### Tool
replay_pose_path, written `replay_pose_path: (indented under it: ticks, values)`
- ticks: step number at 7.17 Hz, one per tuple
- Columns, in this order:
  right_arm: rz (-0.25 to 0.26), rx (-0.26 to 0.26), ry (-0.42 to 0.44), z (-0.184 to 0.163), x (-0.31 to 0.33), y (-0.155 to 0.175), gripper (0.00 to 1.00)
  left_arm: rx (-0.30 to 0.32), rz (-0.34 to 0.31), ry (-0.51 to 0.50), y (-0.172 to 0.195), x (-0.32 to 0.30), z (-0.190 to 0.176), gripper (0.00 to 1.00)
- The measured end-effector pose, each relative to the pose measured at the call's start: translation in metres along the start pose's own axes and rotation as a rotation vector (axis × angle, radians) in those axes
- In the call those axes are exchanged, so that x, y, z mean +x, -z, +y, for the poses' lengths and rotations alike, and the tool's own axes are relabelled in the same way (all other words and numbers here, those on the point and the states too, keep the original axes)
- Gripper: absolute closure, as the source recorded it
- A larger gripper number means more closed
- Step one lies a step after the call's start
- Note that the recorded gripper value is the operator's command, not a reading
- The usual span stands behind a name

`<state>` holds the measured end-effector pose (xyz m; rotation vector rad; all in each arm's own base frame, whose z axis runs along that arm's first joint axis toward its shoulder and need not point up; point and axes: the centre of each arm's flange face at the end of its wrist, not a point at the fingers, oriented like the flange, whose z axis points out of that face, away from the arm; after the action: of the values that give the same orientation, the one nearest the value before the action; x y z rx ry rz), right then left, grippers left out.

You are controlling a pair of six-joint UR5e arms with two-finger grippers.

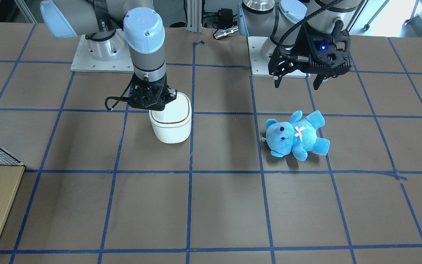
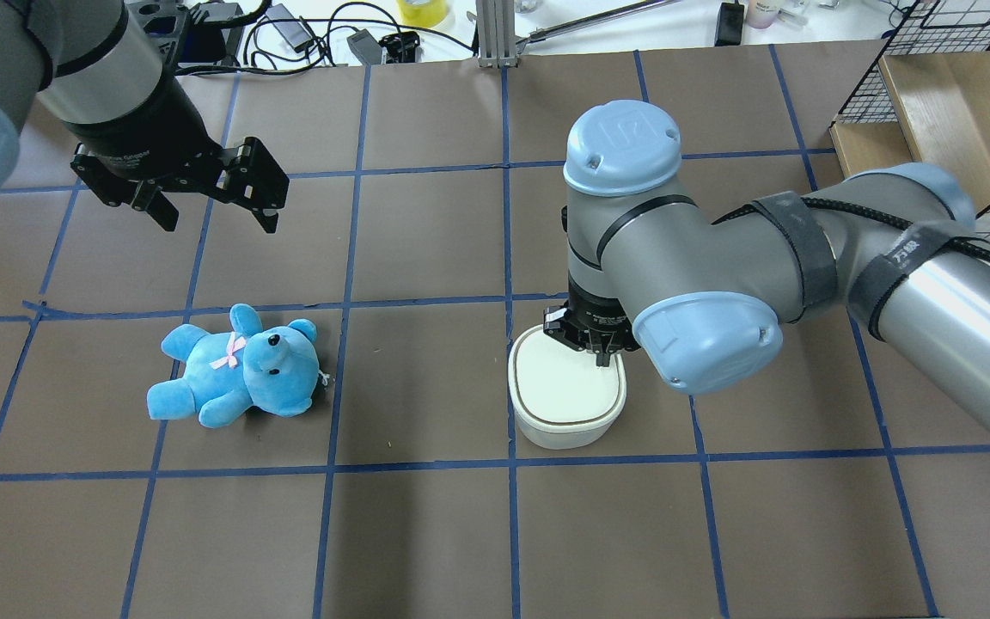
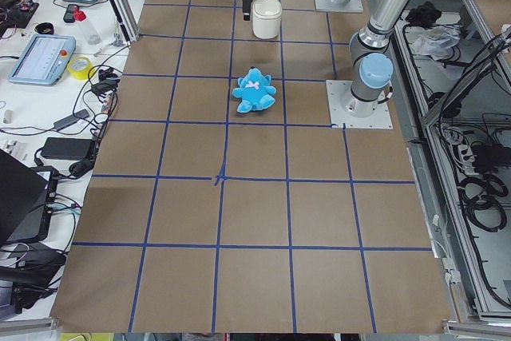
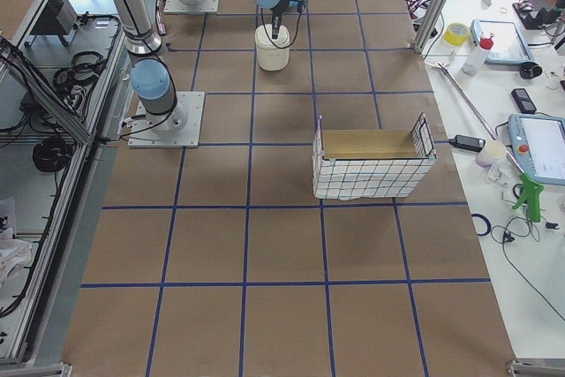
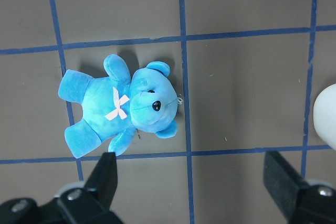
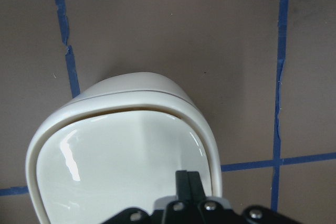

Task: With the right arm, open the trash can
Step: 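Lower the right gripper onto the white trash can's lid edge, then lift the right gripper upward, flipping the white lid open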

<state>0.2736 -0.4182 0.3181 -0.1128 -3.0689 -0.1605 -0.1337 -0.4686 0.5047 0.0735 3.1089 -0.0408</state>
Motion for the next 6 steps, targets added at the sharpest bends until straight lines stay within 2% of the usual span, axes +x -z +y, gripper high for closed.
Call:
replay_pose_path:
  ticks: [4,6]
  values:
    - [0.008,-0.020,0.001,-0.0022,-0.0013,-0.0114,1.00,0.000,0.000,0.000,0.0000,0.0000,0.0000,0.00]
    - [0.003,-0.007,0.003,-0.0016,-0.0017,-0.0045,0.96,0.000,0.000,-0.001,0.0000,0.0000,0.0000,0.00]
